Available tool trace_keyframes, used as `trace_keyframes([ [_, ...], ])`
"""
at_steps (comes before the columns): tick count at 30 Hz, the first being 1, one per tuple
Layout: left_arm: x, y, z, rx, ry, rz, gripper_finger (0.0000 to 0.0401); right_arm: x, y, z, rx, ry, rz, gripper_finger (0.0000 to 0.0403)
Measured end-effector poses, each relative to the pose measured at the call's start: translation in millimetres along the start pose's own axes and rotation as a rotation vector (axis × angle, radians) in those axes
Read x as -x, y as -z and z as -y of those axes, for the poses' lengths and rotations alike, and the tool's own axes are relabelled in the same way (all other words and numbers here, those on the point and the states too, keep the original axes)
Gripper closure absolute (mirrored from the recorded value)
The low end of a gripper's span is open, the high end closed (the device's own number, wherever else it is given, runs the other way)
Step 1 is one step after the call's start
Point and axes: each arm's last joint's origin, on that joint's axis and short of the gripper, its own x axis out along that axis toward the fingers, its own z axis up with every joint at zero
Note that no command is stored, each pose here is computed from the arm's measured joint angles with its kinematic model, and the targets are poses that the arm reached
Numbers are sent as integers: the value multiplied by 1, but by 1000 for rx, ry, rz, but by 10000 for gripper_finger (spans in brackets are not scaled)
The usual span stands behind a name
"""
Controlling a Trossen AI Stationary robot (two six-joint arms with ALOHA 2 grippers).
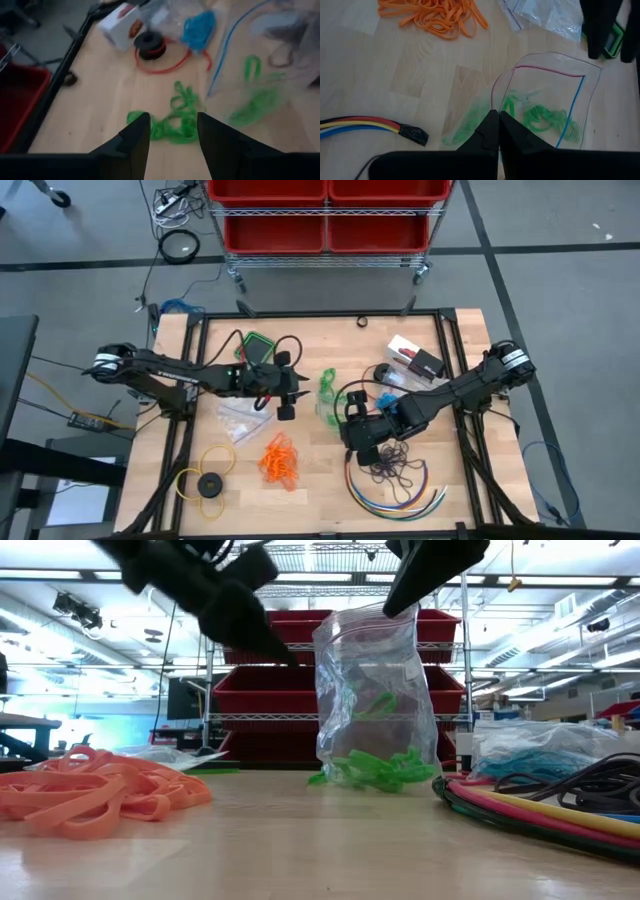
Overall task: Sort rubber bands
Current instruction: Put the green rubber band into the transparent zip bag
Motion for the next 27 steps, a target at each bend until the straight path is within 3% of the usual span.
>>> trace_keyframes([
  [8,-4,48,10,233,24,154,233,0,0,0,0,0,0,403],
  [12,-7,69,16,294,32,167,233,0,0,0,0,0,1,403],
  [19,-24,87,32,319,95,110,233,0,0,0,-1,0,3,403],
  [27,-52,102,43,316,88,89,233,0,0,0,-1,0,4,403],
])
